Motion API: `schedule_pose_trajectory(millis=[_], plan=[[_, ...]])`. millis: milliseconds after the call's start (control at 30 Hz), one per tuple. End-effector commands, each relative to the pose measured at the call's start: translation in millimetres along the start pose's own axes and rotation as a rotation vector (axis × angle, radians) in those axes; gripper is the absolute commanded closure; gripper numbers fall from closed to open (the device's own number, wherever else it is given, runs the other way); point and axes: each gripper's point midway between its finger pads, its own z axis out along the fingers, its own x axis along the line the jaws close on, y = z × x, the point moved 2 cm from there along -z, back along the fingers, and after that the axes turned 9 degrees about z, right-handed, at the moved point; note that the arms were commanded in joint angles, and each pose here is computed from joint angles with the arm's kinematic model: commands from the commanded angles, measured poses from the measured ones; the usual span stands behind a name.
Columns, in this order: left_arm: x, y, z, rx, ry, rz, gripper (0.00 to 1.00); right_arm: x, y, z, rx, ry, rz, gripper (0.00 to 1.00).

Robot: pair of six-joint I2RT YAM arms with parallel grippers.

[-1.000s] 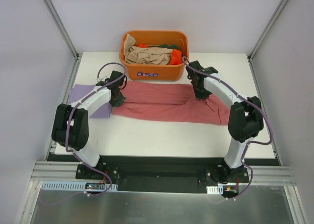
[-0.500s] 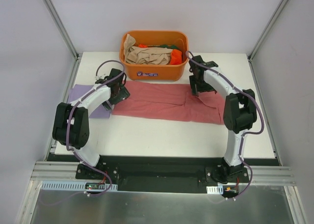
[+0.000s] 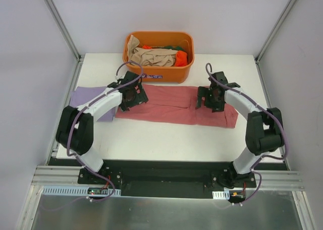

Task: Fold and stack the t-shirts
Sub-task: Fold the other side of the tshirt into a rectangle

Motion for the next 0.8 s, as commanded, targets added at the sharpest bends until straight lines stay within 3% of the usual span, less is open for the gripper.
schedule_pose_trajectory(millis=[0,233,400,633,767], plan=[[-13.0,-9.8,25.9,0.070,-0.024,0.074,0.01,37.9,16.6,29.8,-0.012,0.185,0.001,0.04],[12.0,-28.0,53.5,0.124,0.084,0.120,0.01,23.8,48.6,65.6,-0.064,0.038,-0.049,0.04],[32.0,-43.3,61.0,0.163,0.137,0.119,0.01,17.6,91.2,67.3,-0.142,-0.032,-0.094,0.04],[45.2,-59.4,61.1,0.208,0.152,0.132,0.01,14.2,157.4,87.7,-0.145,0.007,-0.045,0.04],[42.6,-59.9,54.2,0.211,0.120,0.146,0.01,20.6,195.1,67.2,-0.222,0.060,-0.041,0.04]])
